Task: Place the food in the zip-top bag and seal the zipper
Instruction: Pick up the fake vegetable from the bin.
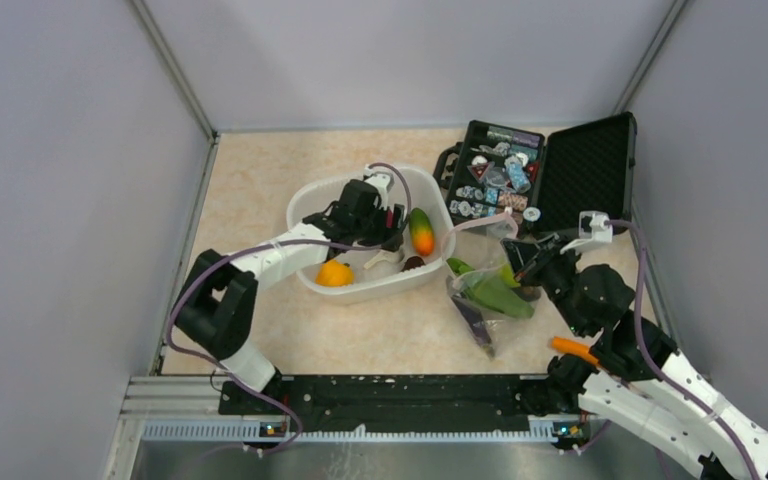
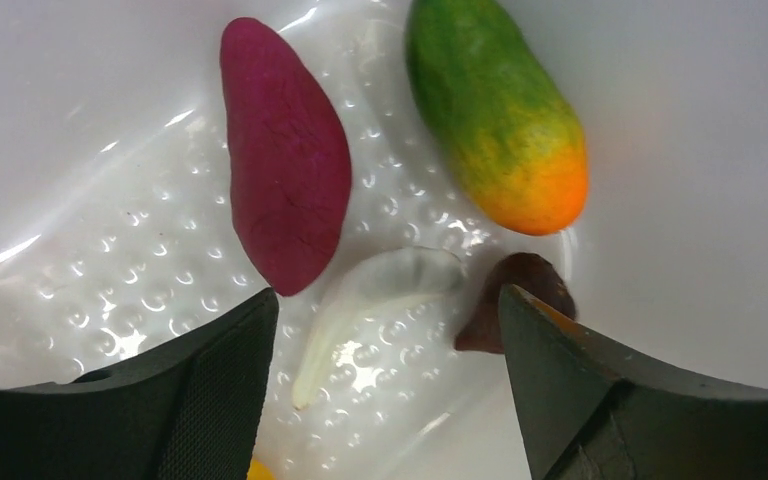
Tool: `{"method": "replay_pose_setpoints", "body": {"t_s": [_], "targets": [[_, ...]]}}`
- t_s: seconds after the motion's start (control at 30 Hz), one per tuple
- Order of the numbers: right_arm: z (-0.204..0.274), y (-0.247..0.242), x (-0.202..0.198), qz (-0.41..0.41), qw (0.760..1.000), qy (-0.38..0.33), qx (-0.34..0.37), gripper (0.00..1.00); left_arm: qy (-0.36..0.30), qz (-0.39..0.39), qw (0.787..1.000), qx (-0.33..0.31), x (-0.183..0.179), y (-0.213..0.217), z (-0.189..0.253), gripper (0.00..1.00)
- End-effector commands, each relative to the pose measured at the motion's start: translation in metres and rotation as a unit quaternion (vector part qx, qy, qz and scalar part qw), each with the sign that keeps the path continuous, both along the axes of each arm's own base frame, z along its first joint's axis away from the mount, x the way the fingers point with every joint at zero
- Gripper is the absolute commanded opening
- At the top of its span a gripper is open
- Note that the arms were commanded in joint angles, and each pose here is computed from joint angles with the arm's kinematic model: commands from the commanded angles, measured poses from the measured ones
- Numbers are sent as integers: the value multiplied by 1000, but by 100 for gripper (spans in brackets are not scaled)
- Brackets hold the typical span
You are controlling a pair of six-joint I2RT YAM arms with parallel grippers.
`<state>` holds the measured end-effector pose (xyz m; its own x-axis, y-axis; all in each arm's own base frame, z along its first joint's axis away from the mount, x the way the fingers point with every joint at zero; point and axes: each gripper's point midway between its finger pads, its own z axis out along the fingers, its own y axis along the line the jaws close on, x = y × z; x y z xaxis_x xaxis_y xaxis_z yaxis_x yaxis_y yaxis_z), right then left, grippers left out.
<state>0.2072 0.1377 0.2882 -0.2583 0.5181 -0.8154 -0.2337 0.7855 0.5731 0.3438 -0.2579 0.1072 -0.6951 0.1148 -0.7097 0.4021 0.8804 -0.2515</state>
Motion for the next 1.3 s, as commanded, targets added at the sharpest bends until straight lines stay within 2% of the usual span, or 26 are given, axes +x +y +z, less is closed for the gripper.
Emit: {"method": "replay_pose_setpoints", "body": {"t_s": [0.0, 0.17, 0.3, 0.5, 0.8, 0.87, 1.07, 1.27], "targets": [[28, 1, 0, 2, 999, -29, 24, 0, -58, 37, 997, 43, 38, 9, -3, 81], [28, 4, 2, 5, 1000, -23, 17, 0, -82, 59, 990, 95, 66, 23, -14, 82], [25, 3, 3, 0, 1000, -22, 17, 0, -83, 67, 989, 102, 74, 26, -23, 83], [22, 7, 7, 2, 1000, -20, 8, 0, -57, 39, 995, 72, 74, 14, -45, 82], [20, 10, 7, 6, 1000, -17, 3, 0, -63, -6, 997, 35, 79, -3, -52, 78], [21, 9, 7, 6, 1000, -18, 4, 0, -65, -1, 998, 26, 82, -3, -49, 73], [22, 9, 6, 8, 1000, -20, 6, 0, -78, 24, 997, 6, 86, 1, -30, 45], [24, 7, 4, 7, 1000, -22, 10, 0, -115, 25, 993, -23, 73, 7, 13, 38]]}}
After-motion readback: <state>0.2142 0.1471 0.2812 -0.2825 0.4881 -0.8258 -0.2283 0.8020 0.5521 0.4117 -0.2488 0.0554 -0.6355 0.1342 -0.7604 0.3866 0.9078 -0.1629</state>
